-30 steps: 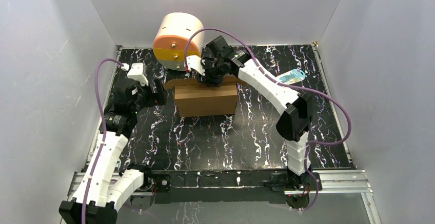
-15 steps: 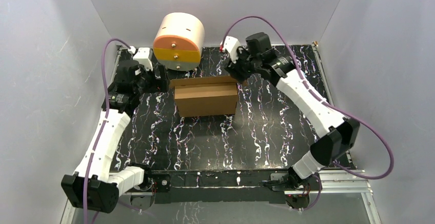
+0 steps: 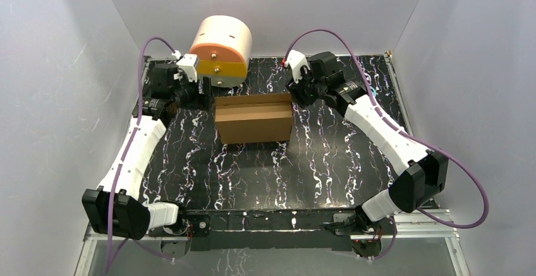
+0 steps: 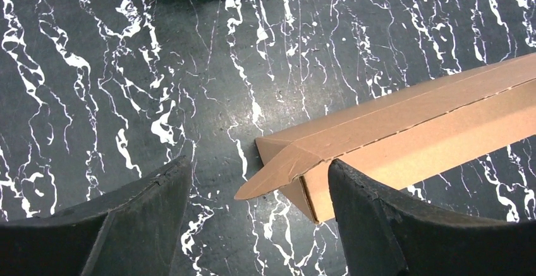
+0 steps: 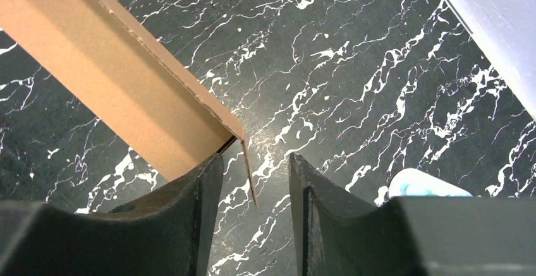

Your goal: Fold the paper box

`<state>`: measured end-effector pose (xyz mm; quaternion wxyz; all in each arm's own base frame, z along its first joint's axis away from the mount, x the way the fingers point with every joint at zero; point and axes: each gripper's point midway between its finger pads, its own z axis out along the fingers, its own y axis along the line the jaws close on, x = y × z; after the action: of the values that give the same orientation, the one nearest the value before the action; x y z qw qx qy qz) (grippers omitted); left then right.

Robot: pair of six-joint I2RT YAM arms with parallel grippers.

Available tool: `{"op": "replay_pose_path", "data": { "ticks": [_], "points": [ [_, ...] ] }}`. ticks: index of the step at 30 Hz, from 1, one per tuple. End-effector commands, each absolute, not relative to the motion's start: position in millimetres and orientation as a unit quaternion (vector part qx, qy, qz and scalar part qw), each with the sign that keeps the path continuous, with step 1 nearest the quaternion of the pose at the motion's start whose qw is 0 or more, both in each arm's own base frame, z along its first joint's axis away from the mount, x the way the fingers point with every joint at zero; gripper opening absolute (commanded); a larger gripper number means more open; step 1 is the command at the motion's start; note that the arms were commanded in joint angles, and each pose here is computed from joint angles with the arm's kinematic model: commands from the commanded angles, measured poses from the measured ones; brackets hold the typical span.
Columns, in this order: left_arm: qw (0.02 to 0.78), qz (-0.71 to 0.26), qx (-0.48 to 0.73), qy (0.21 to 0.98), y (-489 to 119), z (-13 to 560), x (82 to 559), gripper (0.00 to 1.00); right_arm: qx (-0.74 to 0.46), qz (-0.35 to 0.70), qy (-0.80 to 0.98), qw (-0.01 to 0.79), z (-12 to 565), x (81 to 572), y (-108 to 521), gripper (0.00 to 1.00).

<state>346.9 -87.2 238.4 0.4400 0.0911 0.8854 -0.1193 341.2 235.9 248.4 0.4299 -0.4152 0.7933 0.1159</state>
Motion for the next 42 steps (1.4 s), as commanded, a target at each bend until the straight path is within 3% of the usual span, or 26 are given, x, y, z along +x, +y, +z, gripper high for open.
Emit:
{"op": "replay_pose_path", "data": {
  "ticks": [1,7,12,18,22,34,42],
  "points": [
    [0.444,-0.139,0.119,0.877,-95.4,254.2,348.5,0.76,-0.384,0.118,0.787,0.469,266.7,351.1,232.9,0.49],
    [0.429,-0.151,0.124,0.882,-100.2,244.9,347.5,0.73,-0.378,0.121,0.793,0.462,261.2,348.8,230.7,0.38],
    [0.427,-0.165,0.130,0.880,-105.5,245.8,346.6,0.64,-0.374,0.142,0.797,0.454,259.7,342.8,235.6,0.26],
    [0.418,-0.192,0.123,0.879,-113.8,246.0,342.2,0.43,-0.359,0.153,0.811,0.436,256.9,338.1,236.0,0.20],
    [0.410,-0.218,0.101,0.880,-120.4,249.2,337.9,0.36,-0.327,0.165,0.824,0.432,257.9,336.7,236.8,0.16],
    [0.383,-0.279,-0.022,0.880,-130.8,258.4,327.2,0.37,-0.204,0.210,0.858,0.423,268.2,338.1,245.3,0.09],
    [0.407,-0.231,-0.007,0.884,-114.0,257.2,323.4,0.48,-0.201,0.201,0.857,0.430,268.3,338.9,247.0,0.09]
  ]
}}
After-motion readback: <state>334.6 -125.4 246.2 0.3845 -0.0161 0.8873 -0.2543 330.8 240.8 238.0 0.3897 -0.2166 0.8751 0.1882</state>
